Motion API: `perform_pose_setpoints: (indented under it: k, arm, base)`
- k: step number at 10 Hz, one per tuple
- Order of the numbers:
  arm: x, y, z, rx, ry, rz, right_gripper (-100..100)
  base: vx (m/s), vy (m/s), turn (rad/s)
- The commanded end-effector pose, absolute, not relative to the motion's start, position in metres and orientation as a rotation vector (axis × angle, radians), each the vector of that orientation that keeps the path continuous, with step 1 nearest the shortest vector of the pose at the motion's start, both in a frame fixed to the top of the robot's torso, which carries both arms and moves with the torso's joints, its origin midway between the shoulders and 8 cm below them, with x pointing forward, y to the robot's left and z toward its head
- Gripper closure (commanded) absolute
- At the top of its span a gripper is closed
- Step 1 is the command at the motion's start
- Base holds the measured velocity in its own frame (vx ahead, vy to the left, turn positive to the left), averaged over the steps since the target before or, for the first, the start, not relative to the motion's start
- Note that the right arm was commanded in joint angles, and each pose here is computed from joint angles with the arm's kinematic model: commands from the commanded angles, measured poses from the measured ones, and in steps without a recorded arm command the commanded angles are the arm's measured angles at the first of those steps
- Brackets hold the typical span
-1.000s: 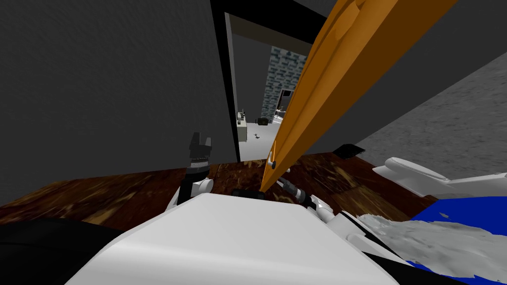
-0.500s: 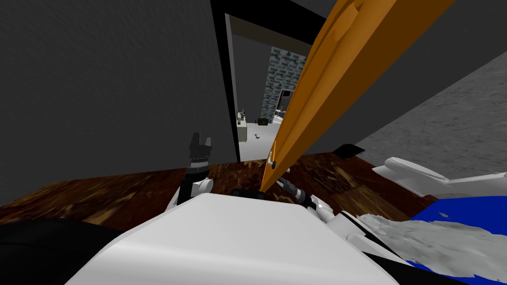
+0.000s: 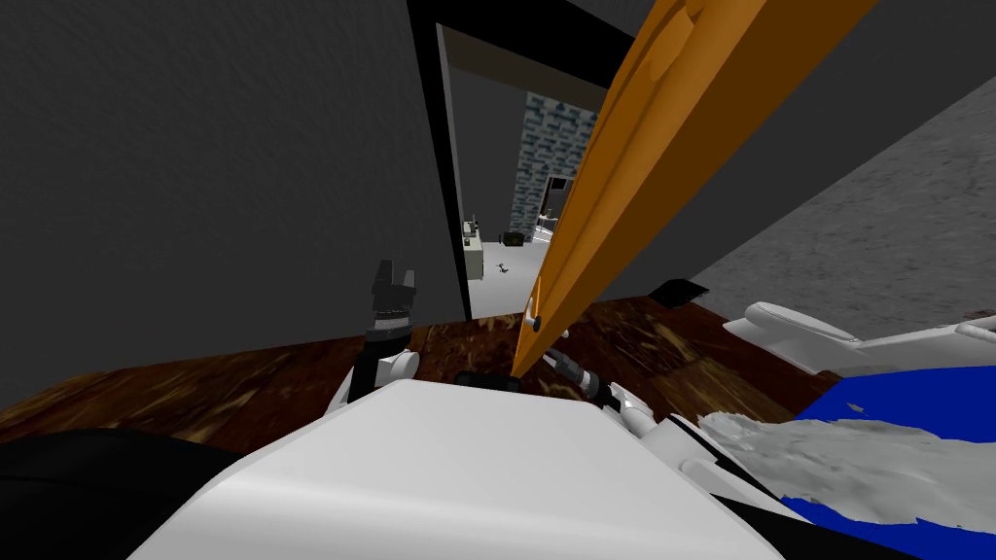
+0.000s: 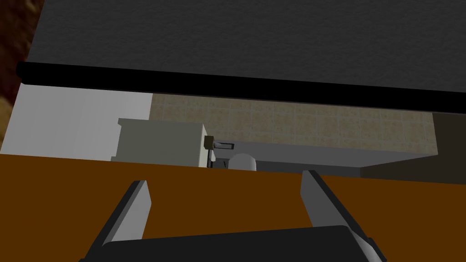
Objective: Pull the door open
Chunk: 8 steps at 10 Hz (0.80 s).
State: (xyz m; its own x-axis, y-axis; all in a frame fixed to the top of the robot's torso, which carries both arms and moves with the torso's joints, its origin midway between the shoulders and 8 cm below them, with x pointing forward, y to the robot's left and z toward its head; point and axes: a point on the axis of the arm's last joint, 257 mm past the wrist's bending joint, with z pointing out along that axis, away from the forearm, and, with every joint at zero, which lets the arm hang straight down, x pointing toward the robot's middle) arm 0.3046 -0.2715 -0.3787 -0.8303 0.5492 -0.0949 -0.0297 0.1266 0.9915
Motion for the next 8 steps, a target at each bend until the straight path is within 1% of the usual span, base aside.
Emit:
perform_pose_setpoints:
  k: [1, 2, 8]
  arm:
    - [0.3063, -0.2689, -0.3788, 0.497, 1.972, 1.754, -100]
    - [0.3110, -0.2622, -0.3752, 0.467, 1.971, 1.768, -100]
    - [0.3121, -0.2596, -0.3733, 0.457, 1.967, 1.777, -100]
  base:
    - [0.046, 0.106, -0.098]
    - [0.014, 0.015, -0.059]
    - [-0.025, -0.077, 0.031]
